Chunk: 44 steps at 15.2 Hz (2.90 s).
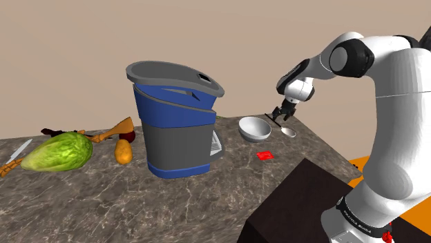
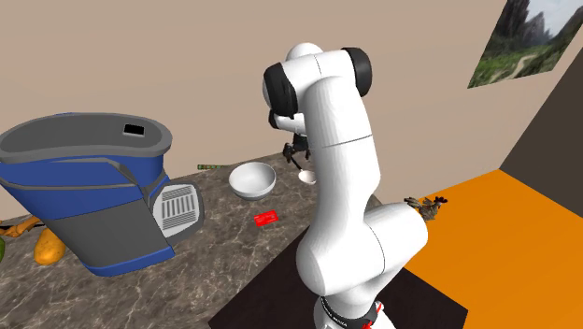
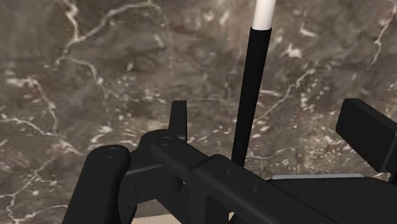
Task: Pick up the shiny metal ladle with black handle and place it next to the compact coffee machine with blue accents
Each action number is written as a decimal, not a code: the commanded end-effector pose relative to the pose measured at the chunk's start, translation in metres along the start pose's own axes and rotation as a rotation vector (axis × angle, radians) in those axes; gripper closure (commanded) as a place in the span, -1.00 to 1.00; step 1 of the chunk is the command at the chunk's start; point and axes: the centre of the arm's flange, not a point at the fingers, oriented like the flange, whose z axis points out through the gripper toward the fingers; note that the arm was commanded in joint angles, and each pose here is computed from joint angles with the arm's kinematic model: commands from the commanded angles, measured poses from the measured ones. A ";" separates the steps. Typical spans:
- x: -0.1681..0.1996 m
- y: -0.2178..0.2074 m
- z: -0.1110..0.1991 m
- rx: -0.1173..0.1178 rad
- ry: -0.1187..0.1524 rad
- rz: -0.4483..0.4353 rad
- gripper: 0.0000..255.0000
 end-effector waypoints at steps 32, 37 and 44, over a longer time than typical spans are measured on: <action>0.006 -0.003 -0.013 0.000 0.000 0.001 1.00; 0.009 -0.005 -0.039 0.000 0.000 0.001 1.00; 0.013 -0.009 -0.075 0.000 0.000 0.001 1.00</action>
